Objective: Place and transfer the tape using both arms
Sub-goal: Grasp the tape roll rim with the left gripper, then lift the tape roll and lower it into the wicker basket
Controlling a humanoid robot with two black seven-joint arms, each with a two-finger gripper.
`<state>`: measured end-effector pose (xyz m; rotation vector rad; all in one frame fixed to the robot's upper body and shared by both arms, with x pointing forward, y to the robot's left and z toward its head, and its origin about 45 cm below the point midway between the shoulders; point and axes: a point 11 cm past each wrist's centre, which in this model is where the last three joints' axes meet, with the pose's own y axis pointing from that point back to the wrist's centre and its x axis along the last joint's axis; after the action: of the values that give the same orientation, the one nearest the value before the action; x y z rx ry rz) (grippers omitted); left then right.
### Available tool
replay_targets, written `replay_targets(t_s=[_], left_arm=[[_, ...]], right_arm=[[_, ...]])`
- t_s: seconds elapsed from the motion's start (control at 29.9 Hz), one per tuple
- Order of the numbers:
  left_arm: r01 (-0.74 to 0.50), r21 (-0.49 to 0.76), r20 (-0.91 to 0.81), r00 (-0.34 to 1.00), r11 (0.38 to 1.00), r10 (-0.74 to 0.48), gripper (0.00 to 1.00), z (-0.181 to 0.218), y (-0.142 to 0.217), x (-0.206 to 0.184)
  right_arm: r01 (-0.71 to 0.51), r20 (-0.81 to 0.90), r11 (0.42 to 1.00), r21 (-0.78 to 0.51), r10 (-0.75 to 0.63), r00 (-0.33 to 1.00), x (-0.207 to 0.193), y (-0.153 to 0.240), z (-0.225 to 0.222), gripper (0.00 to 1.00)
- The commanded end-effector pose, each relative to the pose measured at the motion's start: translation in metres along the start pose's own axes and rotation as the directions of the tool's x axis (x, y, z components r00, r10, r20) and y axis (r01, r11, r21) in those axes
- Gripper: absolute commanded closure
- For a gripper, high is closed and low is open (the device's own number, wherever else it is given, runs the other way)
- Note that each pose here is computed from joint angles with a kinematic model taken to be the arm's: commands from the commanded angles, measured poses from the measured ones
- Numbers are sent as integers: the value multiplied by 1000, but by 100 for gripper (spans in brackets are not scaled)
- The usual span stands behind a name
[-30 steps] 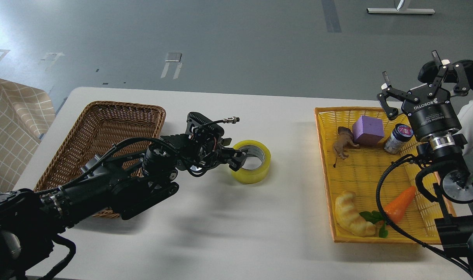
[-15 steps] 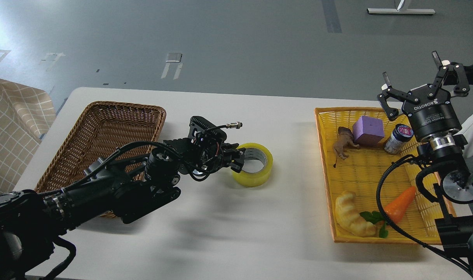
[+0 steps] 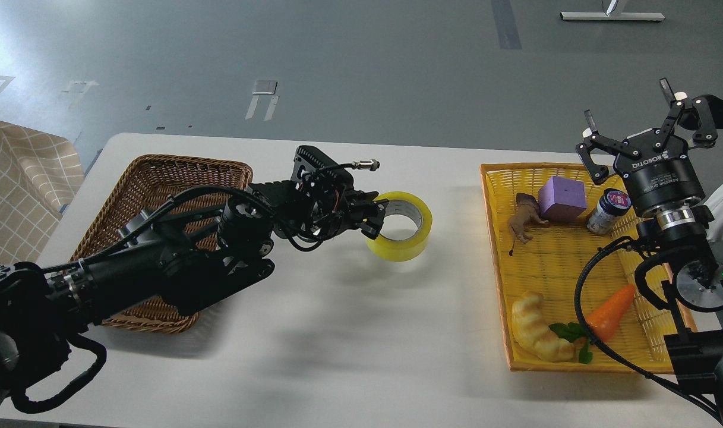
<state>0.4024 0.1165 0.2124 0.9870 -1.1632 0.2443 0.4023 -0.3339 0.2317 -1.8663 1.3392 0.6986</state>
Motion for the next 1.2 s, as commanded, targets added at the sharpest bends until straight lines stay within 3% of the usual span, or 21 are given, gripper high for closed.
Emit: replay_targets(t_s=[0.0, 0.2, 0.5, 0.7, 1.17], left_arm=[[-45, 27, -30, 999, 999, 46, 100, -25, 18, 34], [-76, 100, -58, 995, 992, 82, 100, -90, 69, 57], [-39, 250, -72, 996, 968, 59, 100, -178, 165, 37], [-9, 311, -85, 996, 950, 38, 100, -203, 201, 6], [84, 338, -146, 989, 937, -36, 100, -211, 225, -80]], right_arm=[[0, -1, 1000, 0, 0, 1000, 0, 1, 0, 0], [-2, 1, 1000, -1, 2, 1000, 1, 1, 0, 0], [-4, 4, 1000, -2, 4, 1000, 1, 2, 2, 0], [-4, 6, 1000, -2, 4, 1000, 1, 1, 2, 0], [-5, 6, 1000, -3, 5, 1000, 1, 1, 3, 0]])
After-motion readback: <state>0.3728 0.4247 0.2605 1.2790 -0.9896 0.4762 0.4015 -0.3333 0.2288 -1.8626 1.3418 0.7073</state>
